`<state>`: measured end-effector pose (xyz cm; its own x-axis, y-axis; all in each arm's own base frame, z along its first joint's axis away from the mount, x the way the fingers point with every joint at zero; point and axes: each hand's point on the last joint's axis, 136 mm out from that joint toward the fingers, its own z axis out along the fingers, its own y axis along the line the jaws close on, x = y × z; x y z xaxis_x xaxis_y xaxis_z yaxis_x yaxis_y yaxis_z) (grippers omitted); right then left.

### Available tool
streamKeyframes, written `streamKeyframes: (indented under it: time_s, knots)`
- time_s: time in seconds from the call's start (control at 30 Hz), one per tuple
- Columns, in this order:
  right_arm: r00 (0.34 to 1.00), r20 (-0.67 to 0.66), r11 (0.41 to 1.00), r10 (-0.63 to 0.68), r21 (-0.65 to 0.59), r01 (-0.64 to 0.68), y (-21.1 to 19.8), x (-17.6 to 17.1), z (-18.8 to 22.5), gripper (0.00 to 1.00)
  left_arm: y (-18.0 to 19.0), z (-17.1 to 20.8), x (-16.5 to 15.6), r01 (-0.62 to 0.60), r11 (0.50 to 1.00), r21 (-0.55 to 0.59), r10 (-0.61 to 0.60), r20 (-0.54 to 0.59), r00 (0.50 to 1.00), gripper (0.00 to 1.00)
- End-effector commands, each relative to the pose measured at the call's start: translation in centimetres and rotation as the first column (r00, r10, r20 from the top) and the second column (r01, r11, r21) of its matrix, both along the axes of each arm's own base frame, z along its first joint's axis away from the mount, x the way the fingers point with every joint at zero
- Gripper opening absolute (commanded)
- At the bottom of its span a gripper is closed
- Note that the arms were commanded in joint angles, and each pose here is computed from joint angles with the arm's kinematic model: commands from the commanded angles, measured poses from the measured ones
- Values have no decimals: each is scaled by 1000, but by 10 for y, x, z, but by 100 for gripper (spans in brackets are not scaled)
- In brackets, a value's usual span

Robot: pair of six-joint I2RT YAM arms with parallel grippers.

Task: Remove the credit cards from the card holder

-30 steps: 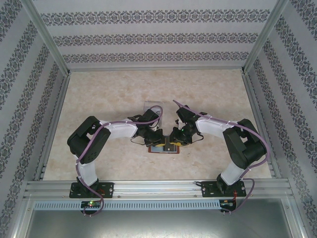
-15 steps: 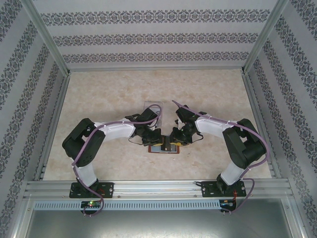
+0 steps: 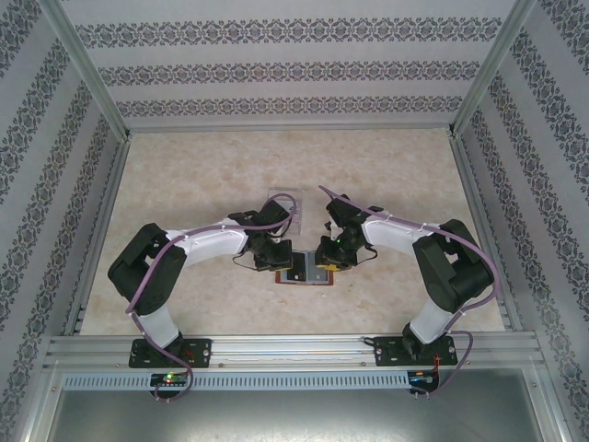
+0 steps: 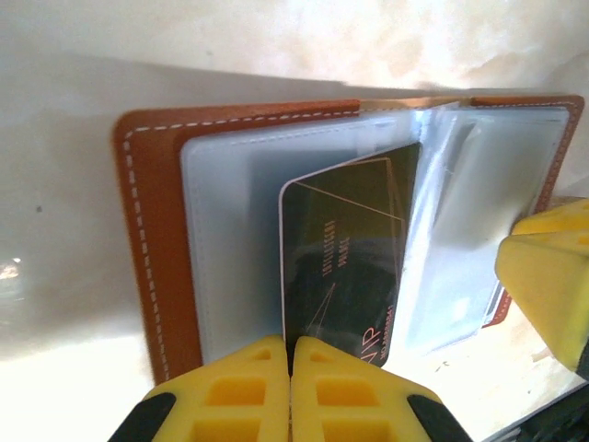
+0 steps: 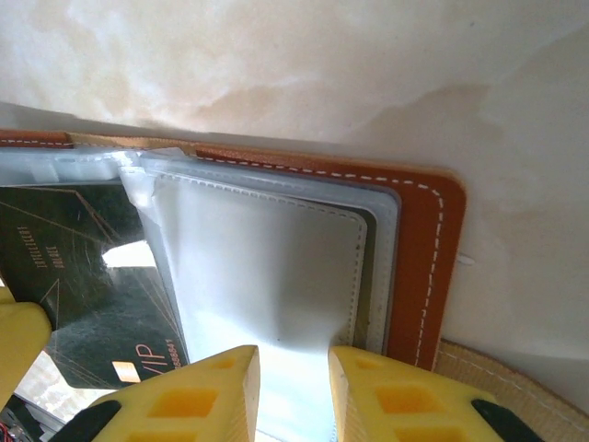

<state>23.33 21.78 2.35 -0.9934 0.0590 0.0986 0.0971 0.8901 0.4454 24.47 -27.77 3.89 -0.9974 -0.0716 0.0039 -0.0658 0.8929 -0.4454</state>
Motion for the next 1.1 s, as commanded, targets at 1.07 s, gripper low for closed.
streamKeyframes:
  time_s: [1.07]
  knots:
    - [999, -33, 998, 16, -67, -19, -10, -11, -10, 28, -29, 16, 10, 18, 988, -151, -18, 2, 1000, 6]
